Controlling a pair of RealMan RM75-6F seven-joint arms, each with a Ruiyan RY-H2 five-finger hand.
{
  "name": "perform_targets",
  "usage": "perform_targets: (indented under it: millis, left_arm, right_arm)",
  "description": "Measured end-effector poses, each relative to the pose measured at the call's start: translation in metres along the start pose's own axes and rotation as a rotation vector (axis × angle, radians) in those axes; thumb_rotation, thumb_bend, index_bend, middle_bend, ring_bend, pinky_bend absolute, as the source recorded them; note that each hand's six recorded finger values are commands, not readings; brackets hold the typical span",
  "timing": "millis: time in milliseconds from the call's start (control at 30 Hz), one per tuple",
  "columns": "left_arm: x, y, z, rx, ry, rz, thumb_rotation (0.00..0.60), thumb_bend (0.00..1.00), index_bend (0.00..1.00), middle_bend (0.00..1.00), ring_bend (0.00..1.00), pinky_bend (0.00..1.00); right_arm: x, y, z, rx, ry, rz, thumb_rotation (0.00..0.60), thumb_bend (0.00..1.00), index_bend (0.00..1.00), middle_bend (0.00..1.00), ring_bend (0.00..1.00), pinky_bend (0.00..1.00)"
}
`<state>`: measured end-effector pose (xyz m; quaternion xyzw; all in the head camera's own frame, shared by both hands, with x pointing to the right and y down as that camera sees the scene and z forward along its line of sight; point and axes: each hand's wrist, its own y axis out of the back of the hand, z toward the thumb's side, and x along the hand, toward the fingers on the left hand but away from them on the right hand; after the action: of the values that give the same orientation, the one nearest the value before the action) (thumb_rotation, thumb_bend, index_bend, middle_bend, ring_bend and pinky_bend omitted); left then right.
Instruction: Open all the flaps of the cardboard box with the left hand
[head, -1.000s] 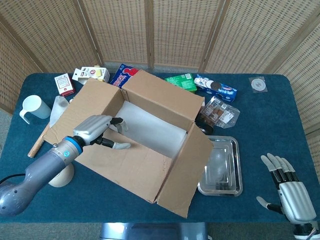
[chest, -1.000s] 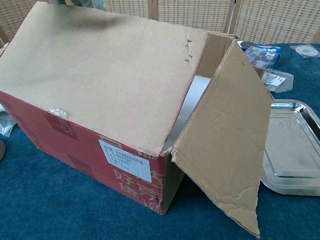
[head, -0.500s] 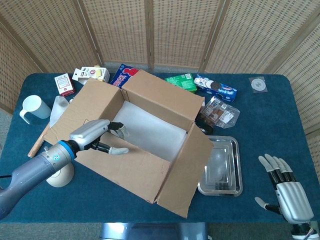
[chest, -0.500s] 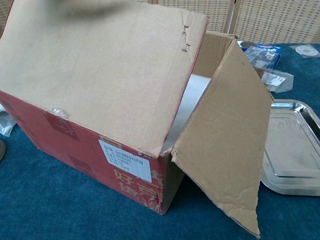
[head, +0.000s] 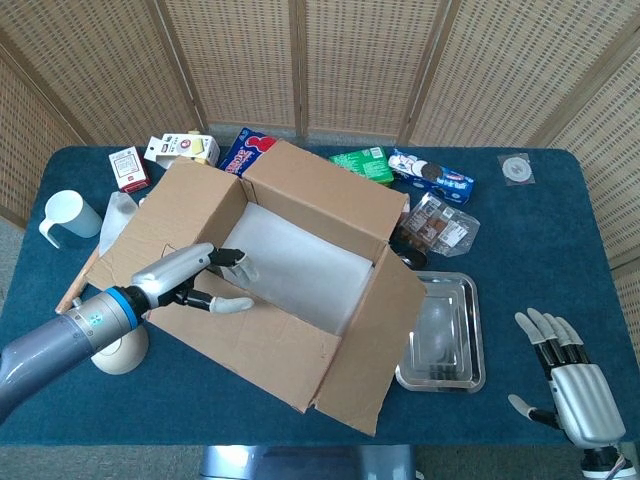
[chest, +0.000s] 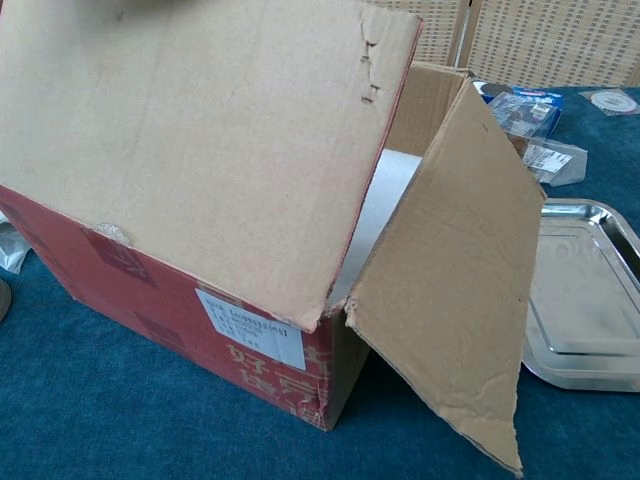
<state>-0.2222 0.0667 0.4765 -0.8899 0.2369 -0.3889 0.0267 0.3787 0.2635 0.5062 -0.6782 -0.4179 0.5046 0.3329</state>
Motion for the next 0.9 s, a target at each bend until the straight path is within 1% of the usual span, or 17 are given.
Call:
perform_targets:
  millis: [267,567,733,900]
  left_arm:
    - [-0.011,0.0,-0.002,-0.002,0.028,-0.029,0.251,0.0,0.36,0.45,0.32,0.43]
    - [-0.022,0.001,-0.003,0.006,0.07,-0.054,0.258,0.0,0.36,0.45,0.32,0.43]
    - [-0.029,-0.001,-0.007,0.001,0.11,-0.092,0.256,0.0,0.36,0.44,0.31,0.43]
    - [-0.037,0.003,-0.007,0.011,0.12,-0.125,0.257,0.0,0.36,0.44,0.31,0.43]
  right_arm:
    - [0.0,-0.001,0.001,0.001,0.002,0.001,0.6,0.0,0.0,0.0,0.0,0.0]
    - [0.0,-0.001,0.001,0.001,0.003,0.0,0.6,0.0,0.0,0.0,0.0,0.0]
    - [0.0,-0.001,0.002,0.003,0.004,0.002,0.6,0.0,0.0,0.0,0.0,0.0]
    - [0.0,-0.002,0.002,0.005,0.005,0.004,0.6,0.0,0.0,0.0,0.0,0.0]
